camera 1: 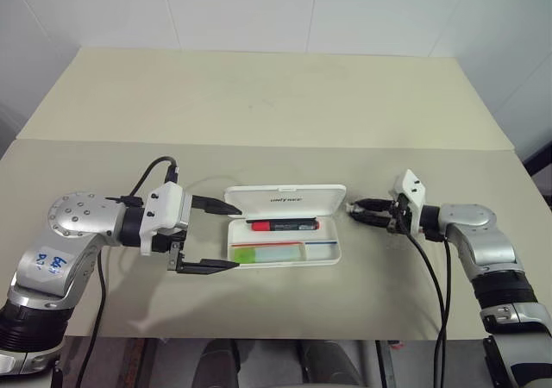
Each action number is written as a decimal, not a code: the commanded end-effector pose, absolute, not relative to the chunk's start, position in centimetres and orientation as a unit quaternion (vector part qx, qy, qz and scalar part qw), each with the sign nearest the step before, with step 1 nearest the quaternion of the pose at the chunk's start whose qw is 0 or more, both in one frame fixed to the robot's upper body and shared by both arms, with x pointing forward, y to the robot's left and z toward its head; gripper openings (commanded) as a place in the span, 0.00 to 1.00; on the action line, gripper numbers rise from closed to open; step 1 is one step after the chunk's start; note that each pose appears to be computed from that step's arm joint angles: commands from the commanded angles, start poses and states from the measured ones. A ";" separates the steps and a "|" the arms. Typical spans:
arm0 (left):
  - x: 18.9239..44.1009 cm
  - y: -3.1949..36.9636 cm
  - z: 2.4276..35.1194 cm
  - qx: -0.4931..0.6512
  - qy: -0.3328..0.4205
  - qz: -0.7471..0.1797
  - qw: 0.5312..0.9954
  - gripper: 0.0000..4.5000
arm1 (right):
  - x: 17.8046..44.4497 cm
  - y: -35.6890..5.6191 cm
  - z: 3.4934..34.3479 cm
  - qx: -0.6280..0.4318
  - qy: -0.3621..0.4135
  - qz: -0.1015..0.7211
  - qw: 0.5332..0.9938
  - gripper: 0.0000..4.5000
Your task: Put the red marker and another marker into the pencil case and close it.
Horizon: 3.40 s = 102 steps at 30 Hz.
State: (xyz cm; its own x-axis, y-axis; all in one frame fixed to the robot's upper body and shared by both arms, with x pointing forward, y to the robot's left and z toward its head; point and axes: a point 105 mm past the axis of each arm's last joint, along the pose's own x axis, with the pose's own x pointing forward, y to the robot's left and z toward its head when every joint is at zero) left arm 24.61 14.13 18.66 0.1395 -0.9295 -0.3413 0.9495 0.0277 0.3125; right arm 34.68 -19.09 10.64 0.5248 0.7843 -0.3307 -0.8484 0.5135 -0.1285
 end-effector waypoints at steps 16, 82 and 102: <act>25.5 14.9 19.7 0.217 -0.040 -0.653 0.724 1.00 | 33.7 -20.4 20.8 -0.180 -0.035 0.448 0.875 0.09; 31.4 18.4 18.6 0.243 -0.008 -0.523 0.817 0.80 | 25.0 -16.2 18.4 -0.095 -0.005 0.656 0.749 1.00; 36.7 17.1 19.4 0.285 -0.016 -0.571 0.770 0.00 | 25.9 -18.7 21.2 -0.046 -0.093 0.611 0.785 1.00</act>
State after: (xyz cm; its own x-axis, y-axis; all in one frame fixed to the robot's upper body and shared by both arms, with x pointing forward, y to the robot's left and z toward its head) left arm 36.47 17.35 18.88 0.3586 -0.8874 -0.2898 0.8805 0.2184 0.4207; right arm 26.05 -18.14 19.32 0.2414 0.9704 -0.0054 -0.9603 0.2380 -0.1452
